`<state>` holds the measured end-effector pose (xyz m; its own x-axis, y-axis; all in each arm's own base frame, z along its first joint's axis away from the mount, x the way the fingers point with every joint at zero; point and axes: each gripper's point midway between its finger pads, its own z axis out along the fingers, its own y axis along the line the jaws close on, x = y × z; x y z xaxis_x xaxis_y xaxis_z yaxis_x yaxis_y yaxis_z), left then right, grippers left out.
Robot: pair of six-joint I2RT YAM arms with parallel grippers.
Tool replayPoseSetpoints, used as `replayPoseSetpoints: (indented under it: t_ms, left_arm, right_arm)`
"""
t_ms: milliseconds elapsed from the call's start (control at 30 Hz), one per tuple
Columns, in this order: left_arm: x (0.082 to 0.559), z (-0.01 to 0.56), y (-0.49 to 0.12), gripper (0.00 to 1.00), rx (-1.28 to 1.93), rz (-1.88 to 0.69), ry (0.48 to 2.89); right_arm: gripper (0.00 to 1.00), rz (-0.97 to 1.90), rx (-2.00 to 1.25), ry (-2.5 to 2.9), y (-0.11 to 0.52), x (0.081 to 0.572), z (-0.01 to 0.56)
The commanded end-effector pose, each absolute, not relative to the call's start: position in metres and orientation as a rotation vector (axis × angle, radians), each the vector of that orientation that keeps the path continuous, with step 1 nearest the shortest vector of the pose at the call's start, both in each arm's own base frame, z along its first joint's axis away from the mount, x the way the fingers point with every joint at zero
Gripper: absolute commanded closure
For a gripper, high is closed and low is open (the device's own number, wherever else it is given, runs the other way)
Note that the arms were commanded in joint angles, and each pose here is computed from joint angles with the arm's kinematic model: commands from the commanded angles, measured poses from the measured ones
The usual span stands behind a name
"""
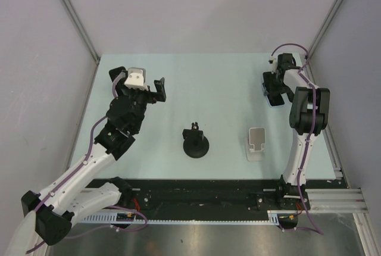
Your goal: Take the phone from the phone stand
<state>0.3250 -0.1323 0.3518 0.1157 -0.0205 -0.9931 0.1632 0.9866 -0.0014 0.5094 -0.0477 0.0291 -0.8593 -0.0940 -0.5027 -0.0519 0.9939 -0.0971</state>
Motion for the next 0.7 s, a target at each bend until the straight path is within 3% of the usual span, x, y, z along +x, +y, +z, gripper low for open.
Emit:
replayPoseSetpoints:
  t_ms: [0, 667]
  left_arm:
    - [0.325, 0.363, -0.132, 0.00, 0.145, -0.123, 1.406]
    - [0.325, 0.364, -0.132, 0.00, 0.149, -0.126, 1.403]
  right_arm:
    - [0.45, -0.139, -0.144, 2.550, -0.062, 0.528, 0.035]
    - [0.44, -0.227, -0.066, 2.500, -0.088, 0.540, 0.043]
